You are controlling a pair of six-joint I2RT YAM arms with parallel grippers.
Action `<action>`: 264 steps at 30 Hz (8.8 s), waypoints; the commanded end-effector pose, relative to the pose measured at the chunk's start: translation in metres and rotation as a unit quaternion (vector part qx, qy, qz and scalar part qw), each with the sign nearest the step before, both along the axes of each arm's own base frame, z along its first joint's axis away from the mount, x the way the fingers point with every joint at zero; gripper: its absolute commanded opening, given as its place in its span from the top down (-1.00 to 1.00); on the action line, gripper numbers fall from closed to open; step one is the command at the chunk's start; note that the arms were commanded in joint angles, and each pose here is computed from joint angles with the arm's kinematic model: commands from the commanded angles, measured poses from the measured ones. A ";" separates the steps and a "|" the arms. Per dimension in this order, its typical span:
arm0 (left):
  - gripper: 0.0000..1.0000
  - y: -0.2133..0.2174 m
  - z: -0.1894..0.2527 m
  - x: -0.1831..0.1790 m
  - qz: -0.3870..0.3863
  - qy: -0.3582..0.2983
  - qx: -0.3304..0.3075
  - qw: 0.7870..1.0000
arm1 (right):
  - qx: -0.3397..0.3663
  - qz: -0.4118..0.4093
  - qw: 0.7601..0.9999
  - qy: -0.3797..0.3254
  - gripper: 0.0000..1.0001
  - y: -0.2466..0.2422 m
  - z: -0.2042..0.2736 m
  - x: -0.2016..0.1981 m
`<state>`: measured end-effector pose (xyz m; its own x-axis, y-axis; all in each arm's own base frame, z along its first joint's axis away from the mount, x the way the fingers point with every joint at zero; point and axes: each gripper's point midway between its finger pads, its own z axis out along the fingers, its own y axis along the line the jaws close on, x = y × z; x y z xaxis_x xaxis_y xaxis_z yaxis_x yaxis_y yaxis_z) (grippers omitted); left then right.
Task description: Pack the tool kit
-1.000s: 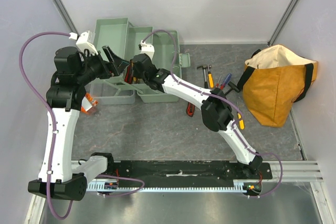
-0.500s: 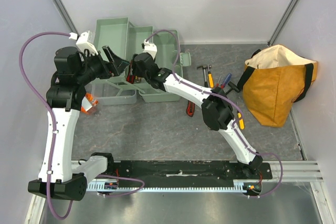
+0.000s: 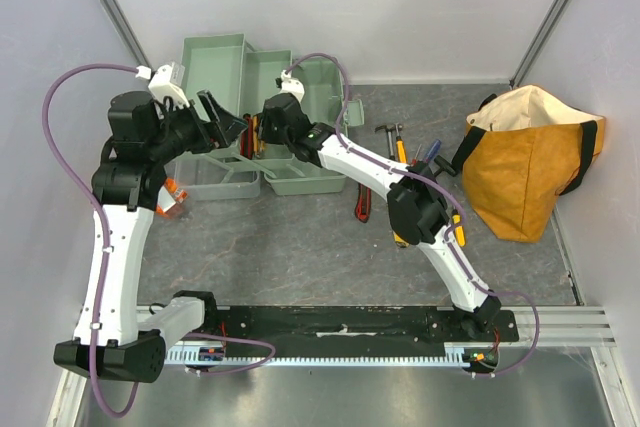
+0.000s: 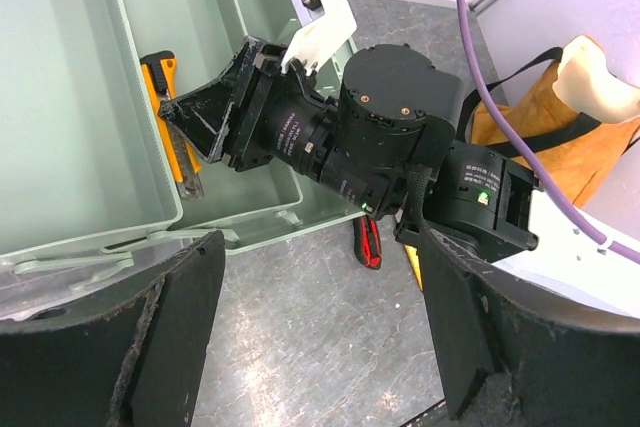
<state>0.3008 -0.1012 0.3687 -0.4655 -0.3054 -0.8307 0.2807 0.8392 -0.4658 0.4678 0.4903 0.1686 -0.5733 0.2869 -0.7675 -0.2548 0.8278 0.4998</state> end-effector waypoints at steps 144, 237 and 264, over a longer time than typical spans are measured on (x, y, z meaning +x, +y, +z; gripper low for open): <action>-0.77 0.007 0.023 0.024 0.014 -0.030 0.027 0.999 | -0.216 0.152 0.964 0.021 -0.33 -0.116 -0.074 0.026; -0.78 0.017 0.013 0.011 0.032 -0.030 0.055 0.998 | 0.008 0.000 0.999 -0.049 0.72 -0.045 0.080 -0.004; -0.78 0.019 0.015 0.002 0.033 -0.036 0.058 0.997 | -0.003 0.021 1.000 -0.011 -0.08 -0.026 0.040 -0.001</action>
